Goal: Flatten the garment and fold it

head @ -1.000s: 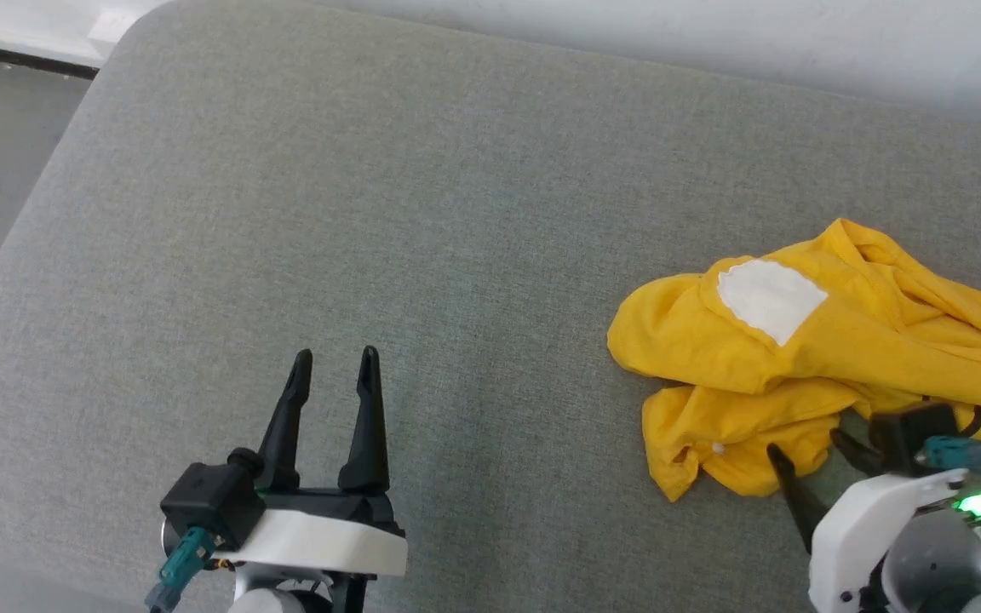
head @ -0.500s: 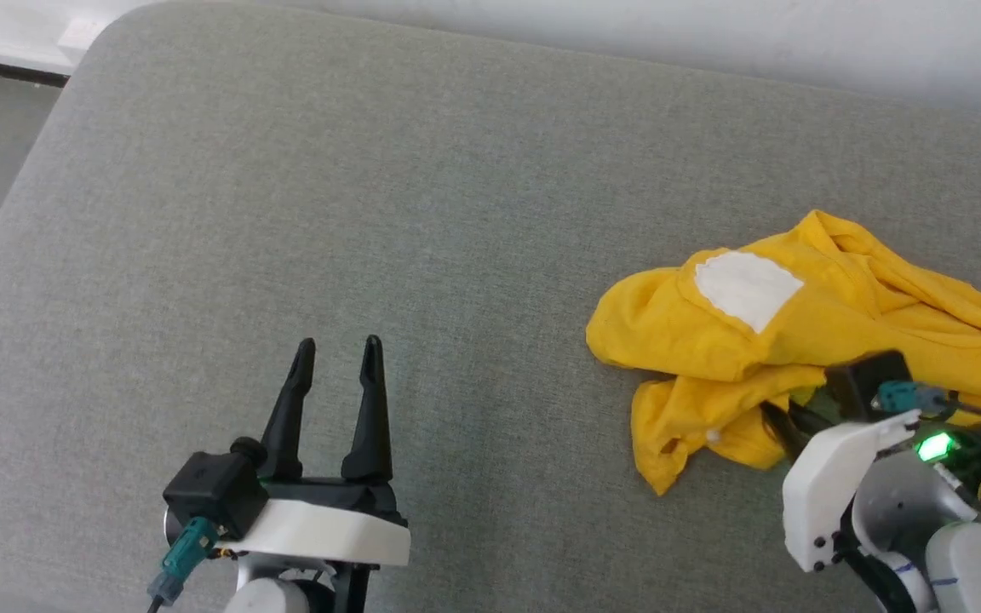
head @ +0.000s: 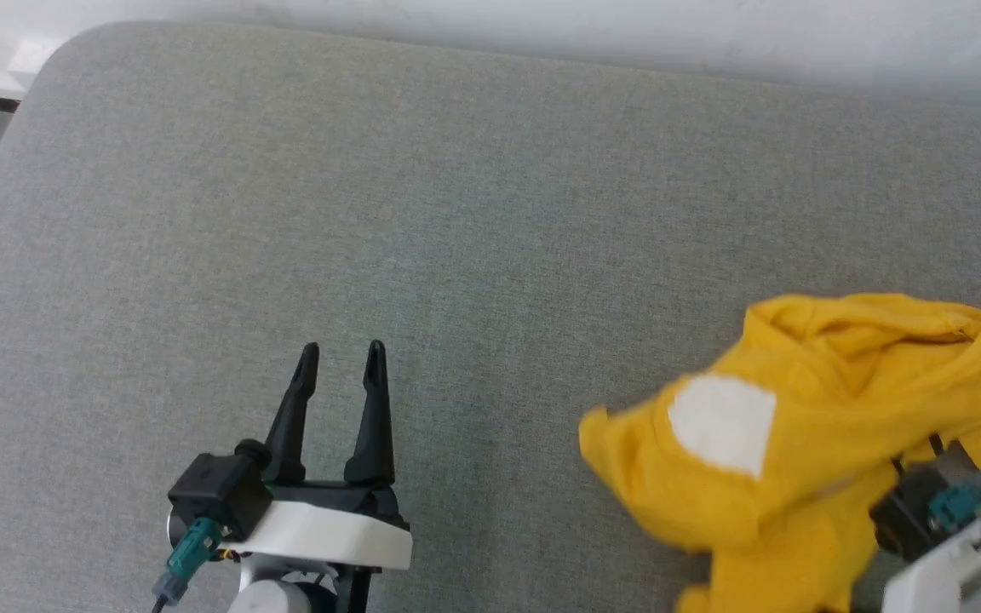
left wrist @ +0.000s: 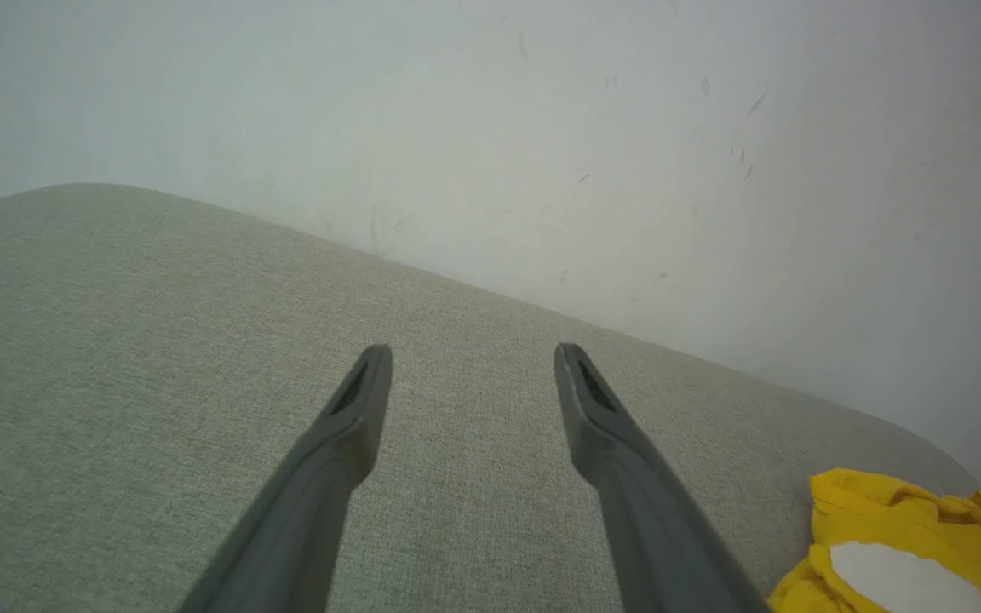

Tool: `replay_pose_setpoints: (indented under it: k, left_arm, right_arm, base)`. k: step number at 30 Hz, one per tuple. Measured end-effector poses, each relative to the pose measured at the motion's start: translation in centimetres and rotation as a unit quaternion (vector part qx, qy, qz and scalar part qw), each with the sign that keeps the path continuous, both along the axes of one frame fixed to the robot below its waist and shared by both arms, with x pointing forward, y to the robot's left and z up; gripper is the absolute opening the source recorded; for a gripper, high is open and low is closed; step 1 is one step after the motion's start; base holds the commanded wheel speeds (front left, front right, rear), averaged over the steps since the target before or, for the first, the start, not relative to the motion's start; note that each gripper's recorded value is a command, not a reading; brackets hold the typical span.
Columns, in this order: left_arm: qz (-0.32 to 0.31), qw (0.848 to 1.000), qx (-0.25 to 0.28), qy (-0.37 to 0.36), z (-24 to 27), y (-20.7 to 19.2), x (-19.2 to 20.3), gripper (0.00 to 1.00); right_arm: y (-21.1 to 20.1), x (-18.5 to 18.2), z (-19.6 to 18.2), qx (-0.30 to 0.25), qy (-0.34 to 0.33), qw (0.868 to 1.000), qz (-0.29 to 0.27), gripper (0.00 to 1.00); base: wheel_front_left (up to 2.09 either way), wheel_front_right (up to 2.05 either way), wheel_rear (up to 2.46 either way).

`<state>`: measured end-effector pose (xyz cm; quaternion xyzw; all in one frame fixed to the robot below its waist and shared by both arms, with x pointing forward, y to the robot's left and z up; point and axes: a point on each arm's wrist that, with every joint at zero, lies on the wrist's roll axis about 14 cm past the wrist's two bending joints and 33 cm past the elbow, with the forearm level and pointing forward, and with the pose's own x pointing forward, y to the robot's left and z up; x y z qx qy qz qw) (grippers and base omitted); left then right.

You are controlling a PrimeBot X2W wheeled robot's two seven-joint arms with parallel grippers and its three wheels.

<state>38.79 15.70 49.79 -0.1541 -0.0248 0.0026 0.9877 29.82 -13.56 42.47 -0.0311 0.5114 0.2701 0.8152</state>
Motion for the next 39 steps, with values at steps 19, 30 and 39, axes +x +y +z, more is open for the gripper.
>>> replay_pose_setpoints:
  k: [19,30,39]
  left_arm:
    - [-0.037,0.999,0.002,0.013,-1.1,-2.0,0.4,1.00]
    - [-0.046,0.998,0.027,-0.034,1.6,-2.3,1.1,1.00]
    - [-0.115,0.991,0.055,-0.025,0.8,-6.0,0.4,1.00]
  right_arm:
    - [1.3,2.0,4.7,0.147,-0.103,0.979,-0.097,1.00]
    - [-6.2,10.1,13.2,0.102,-0.493,0.826,-0.254,1.00]
    - [-9.9,9.4,10.4,0.042,-0.535,0.784,-0.313,1.00]
  base:
    - [0.00,0.00,0.00]
    - [0.00,0.00,0.00]
    - [0.00,0.00,0.00]
